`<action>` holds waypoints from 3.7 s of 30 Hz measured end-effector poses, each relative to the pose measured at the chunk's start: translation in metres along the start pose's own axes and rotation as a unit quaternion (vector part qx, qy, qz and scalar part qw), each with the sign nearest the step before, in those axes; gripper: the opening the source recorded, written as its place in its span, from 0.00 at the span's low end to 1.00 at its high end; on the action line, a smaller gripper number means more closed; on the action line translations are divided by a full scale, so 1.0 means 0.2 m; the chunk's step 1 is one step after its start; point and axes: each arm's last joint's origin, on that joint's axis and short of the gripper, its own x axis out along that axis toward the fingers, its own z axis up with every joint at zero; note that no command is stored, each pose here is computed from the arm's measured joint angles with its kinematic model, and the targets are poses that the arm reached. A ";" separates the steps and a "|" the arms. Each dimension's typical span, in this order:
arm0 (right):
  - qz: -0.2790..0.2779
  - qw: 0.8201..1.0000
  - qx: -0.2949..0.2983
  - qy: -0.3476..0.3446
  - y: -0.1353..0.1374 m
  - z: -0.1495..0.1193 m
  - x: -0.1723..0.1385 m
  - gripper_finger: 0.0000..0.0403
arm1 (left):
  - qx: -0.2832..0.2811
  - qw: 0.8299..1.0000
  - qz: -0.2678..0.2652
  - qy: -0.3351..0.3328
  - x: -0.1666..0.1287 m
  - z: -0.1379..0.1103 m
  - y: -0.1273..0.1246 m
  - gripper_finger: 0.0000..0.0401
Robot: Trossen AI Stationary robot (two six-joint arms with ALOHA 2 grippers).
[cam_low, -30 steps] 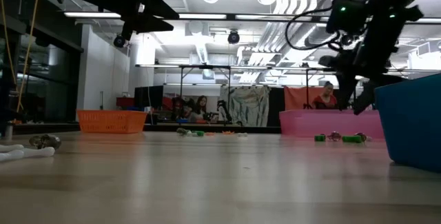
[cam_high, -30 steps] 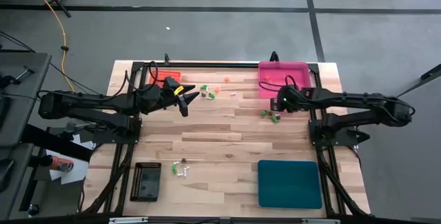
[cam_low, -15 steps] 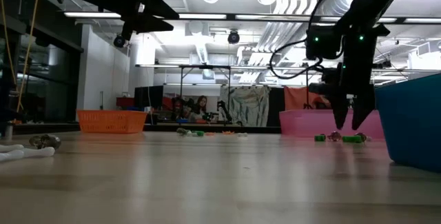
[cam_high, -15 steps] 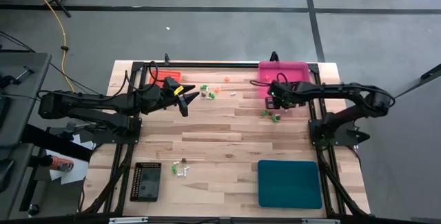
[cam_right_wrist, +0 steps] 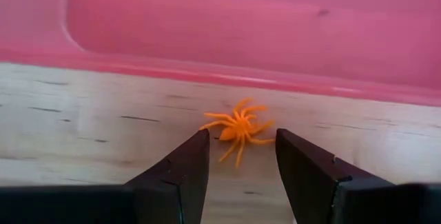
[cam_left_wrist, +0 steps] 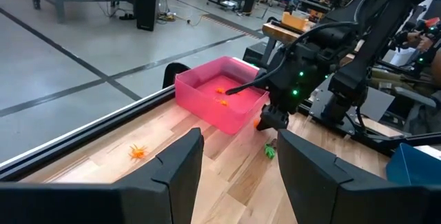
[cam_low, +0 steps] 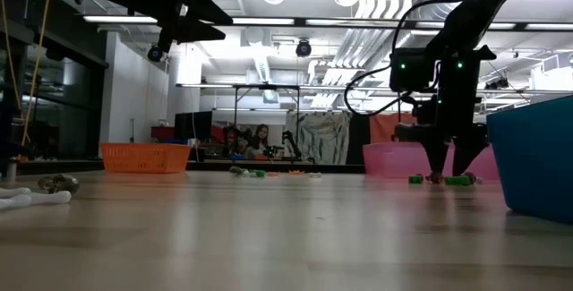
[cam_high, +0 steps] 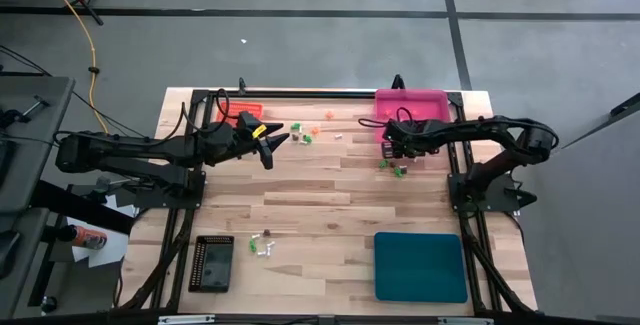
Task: Sort Halloween decoration
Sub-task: Put the bottom right orange spider toy into the pink bin
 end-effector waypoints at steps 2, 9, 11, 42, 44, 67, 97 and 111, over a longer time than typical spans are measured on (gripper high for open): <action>-0.003 1.000 -0.001 0.000 0.00 0.00 0.01 0.40 | 0.000 1.000 0.000 0.000 0.00 0.00 0.00 0.43; -0.006 1.000 -0.028 -0.007 0.01 -0.01 0.01 0.22 | 0.000 1.000 0.000 0.000 0.00 0.00 0.00 0.43; -0.005 0.999 -0.050 -0.008 0.02 -0.02 0.00 0.12 | 0.000 1.000 0.000 0.000 0.00 0.00 0.00 0.43; 0.459 0.775 -0.296 -0.318 0.32 -0.27 -0.71 0.00 | 0.000 1.000 -0.007 0.002 0.00 0.00 0.00 0.43; 0.453 0.799 -0.271 -0.288 0.30 -0.26 -0.69 0.00 | 0.000 1.000 -0.007 0.002 0.00 0.00 0.00 0.43; 0.133 0.988 -0.011 -0.074 0.02 -0.13 -0.33 0.32 | 0.001 1.000 -0.016 0.006 0.00 0.00 -0.01 0.43; -0.015 0.998 0.054 -0.021 0.08 -0.10 0.03 0.28 | 0.001 1.000 -0.015 0.006 0.00 0.00 -0.01 0.43; 0.067 0.996 -0.019 -0.052 0.07 -0.14 -0.18 0.01 | 0.001 1.000 -0.016 0.006 0.00 0.00 -0.01 0.43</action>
